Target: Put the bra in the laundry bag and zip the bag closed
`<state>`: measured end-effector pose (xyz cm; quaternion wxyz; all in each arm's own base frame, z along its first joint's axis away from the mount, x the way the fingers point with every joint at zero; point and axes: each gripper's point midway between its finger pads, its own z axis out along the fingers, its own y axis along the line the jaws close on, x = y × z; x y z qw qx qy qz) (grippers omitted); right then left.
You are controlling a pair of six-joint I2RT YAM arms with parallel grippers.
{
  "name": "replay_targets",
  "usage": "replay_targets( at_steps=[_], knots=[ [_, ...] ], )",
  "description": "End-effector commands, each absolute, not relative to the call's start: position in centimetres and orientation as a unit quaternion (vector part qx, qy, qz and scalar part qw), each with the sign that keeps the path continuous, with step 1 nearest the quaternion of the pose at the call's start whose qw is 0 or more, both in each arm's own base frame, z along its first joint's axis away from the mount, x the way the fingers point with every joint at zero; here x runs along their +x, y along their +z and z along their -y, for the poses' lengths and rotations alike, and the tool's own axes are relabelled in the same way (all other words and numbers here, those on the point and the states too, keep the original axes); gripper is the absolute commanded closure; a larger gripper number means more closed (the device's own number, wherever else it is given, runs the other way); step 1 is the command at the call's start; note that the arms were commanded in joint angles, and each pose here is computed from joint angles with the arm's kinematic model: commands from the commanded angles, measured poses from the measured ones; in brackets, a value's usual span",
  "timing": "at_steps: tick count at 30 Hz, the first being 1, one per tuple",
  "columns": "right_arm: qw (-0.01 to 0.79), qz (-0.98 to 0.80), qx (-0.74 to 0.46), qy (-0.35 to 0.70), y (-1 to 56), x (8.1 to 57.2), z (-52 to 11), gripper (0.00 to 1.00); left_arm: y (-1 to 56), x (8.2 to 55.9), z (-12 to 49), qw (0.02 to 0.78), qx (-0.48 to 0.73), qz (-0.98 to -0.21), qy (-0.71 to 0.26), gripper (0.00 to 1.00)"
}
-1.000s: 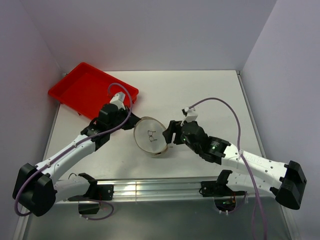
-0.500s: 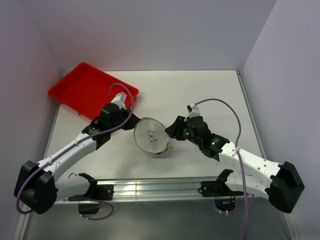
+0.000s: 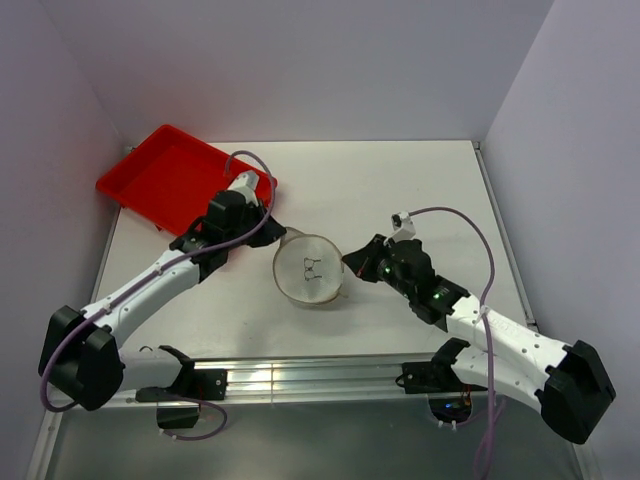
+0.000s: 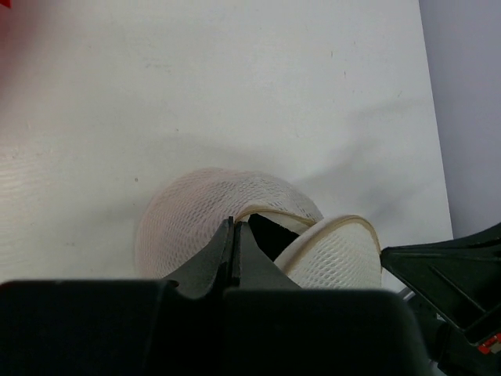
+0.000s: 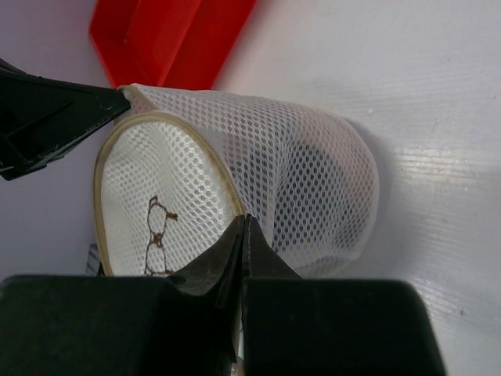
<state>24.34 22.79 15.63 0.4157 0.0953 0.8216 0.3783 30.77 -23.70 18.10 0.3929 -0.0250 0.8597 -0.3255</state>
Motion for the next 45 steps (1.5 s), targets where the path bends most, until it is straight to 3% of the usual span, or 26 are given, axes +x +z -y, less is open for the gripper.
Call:
replay_targets(
  at_steps=[1,3,6,14,17,20,21,24,28,32,34,37,41,44,45],
  knots=[
    [0.459,-0.789,0.135,0.386,17.7,25.6,-21.6,1.0,20.9,33.3,23.0,0.436,-0.023,-0.849,-0.296,0.98],
    [0.466,-0.781,0.15,0.386,17.9,25.8,-21.2,1.0,21.8,34.0,22.9,0.444,-0.027,-0.847,-0.291,0.92],
    [0.47,-0.77,0.17,0.396,17.8,25.9,-21.1,1.0,22.9,34.5,23.6,0.449,-0.022,-0.84,-0.305,0.68],
    [0.474,-0.755,0.198,0.408,18.7,27.5,-21.8,1.0,23.2,31.3,21.0,0.457,-0.029,-0.84,-0.291,0.28],
    [0.472,-0.758,0.191,0.406,18.9,27.8,-22.3,1.0,22.9,28.1,20.3,0.441,-0.023,-0.842,-0.31,0.3],
    [0.473,-0.761,0.186,0.404,18.9,27.8,-22.3,1.0,23.0,24.2,21.0,0.425,-0.019,-0.831,-0.357,0.41],
    [0.473,-0.761,0.185,0.404,18.9,27.7,-22.5,1.0,23.2,23.5,21.0,0.427,-0.025,-0.828,-0.362,0.49],
    [0.47,-0.763,0.178,0.406,19.1,27.3,-23.0,1.0,23.3,19.7,22.9,0.399,-0.034,-0.819,-0.412,0.56],
    [0.465,-0.762,0.172,0.417,19.6,26.9,-23.6,1.0,22.8,17.1,25.4,0.368,-0.044,-0.803,-0.466,0.57],
    [0.467,-0.763,0.171,0.412,19.7,26.8,-23.6,0.99,19.7,15.7,27.8,0.34,-0.065,-0.802,-0.487,0.48],
    [0.466,-0.767,0.168,0.408,19.4,26.7,-23.5,0.94,19.9,15.3,28.8,0.345,-0.081,-0.785,-0.508,0.43],
    [0.464,-0.77,0.158,0.409,19.2,26.3,-23.5,0.71,20.1,14.9,30.0,0.343,-0.095,-0.762,-0.541,0.37],
    [0.459,-0.782,0.136,0.398,18.7,25.7,-23.4,0.31,20.3,14.5,31.9,0.336,-0.089,-0.753,-0.559,0.36],
    [0.451,-0.79,0.124,0.397,18.0,25.0,-23.3,0.15,19.9,13.9,33.4,0.329,-0.076,-0.757,-0.56,0.36],
    [0.442,-0.796,0.119,0.397,17.5,24.6,-23.4,0.14,19.9,13.8,33.8,0.327,-0.075,-0.755,-0.563,0.37]
  ],
)
